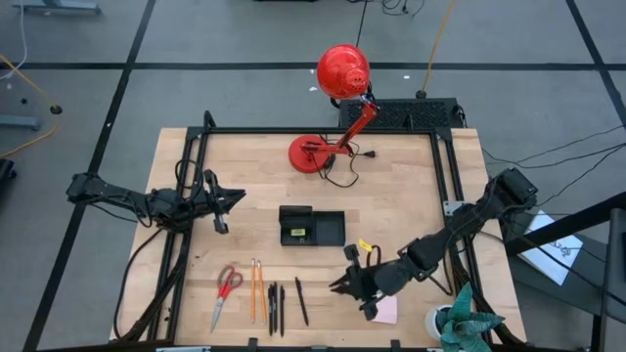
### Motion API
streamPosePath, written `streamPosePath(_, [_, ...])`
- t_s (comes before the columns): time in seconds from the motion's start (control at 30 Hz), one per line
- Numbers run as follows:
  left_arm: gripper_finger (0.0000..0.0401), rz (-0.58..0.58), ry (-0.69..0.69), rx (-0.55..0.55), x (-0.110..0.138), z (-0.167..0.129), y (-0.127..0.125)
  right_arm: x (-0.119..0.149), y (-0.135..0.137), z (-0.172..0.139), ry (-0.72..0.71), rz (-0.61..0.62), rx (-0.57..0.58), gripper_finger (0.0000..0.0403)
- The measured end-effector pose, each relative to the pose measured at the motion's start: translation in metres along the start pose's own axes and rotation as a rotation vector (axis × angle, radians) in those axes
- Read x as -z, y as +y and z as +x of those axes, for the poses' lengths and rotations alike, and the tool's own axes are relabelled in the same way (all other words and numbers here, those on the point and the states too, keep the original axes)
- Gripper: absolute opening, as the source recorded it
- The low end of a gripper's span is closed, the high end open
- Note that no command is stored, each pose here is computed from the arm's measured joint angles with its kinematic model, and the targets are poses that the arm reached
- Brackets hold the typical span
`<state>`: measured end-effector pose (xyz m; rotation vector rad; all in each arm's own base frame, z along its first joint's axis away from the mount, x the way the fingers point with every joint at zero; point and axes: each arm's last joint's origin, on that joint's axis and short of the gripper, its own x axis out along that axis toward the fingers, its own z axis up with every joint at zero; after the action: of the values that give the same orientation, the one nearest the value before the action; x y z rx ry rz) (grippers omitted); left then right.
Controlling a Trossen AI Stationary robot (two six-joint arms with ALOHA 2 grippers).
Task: Pick and place office supplies into organizer
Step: Put the black binder clip into the black mesh desk organizer
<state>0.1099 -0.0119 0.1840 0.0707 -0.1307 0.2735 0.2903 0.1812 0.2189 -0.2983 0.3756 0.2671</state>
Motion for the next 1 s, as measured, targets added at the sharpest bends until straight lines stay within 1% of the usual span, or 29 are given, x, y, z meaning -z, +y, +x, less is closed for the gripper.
streamPosePath(0.07, [0.0042, 0.0, 0.0, 0.0, 0.0, 0.0, 0.0, 0.01, -0.007, 0.001, -0.087, 0.019, -0.012, 0.0011])
streamPosePath(0.13, [0.0042, 0.0, 0.0, 0.0, 0.0, 0.0, 0.0, 0.021, -0.016, 0.001, -0.177, 0.052, -0.076, 0.0003])
streamPosePath(0.2, [0.0042, 0.006, 0.0, 0.0, 0.0, 0.0, 0.0, 0.035, -0.023, -0.004, -0.219, 0.077, -0.126, 0.0005])
streamPosePath(0.27, [0.0042, 0.008, 0.001, 0.0, 0.0, 0.0, 0.0, 0.044, -0.033, -0.01, -0.209, 0.111, -0.115, 0.0004])
streamPosePath(0.33, [0.0042, 0.009, 0.003, 0.001, 0.0, 0.0, 0.0, 0.05, -0.043, -0.021, -0.164, 0.127, -0.084, 0.0001])
streamPosePath(0.4, [0.0042, 0.015, 0.014, 0.002, 0.002, 0.0, 0.0, 0.051, -0.054, -0.032, -0.133, 0.127, -0.047, 0.0001])
streamPosePath(0.47, [0.0042, 0.019, 0.023, 0.003, 0.002, 0.0, 0.0, 0.052, -0.06, -0.047, -0.108, 0.103, -0.036, 0.0001])
streamPosePath(0.5, [0.0042, 0.021, 0.026, 0.003, 0.003, 0.0, 0.0, 0.051, -0.062, -0.056, -0.115, 0.096, -0.033, 0.0001])
streamPosePath(0.57, [0.0042, 0.023, 0.03, 0.004, 0.003, 0.0, 0.0, 0.048, -0.065, -0.072, -0.177, 0.106, -0.012, 0.0001])
streamPosePath(0.63, [0.0042, 0.022, 0.029, 0.004, 0.003, 0.0, 0.0, 0.051, -0.063, -0.083, -0.21, 0.14, 0.038, 0.0001])
streamPosePath(0.67, [0.0042, 0.023, 0.03, 0.004, 0.003, 0.0, 0.0, 0.054, -0.06, -0.085, -0.201, 0.143, 0.048, 0.0001])
streamPosePath(0.77, [0.0042, 0.024, 0.035, 0.005, 0.004, 0.0, 0.0, 0.07, -0.044, -0.09, -0.122, 0.107, 0.015, 0.0001])
streamPosePath(0.87, [0.0042, 0.013, 0.041, 0.005, 0.004, 0.0, -0.001, 0.075, -0.031, -0.101, -0.151, 0.111, 0.02, 0.0001])
streamPosePath(1.0, [0.0042, -0.003, 0.042, 0.005, 0.004, 0.0, -0.001, 0.083, -0.016, -0.109, -0.14, 0.166, 0.047, 0.0])
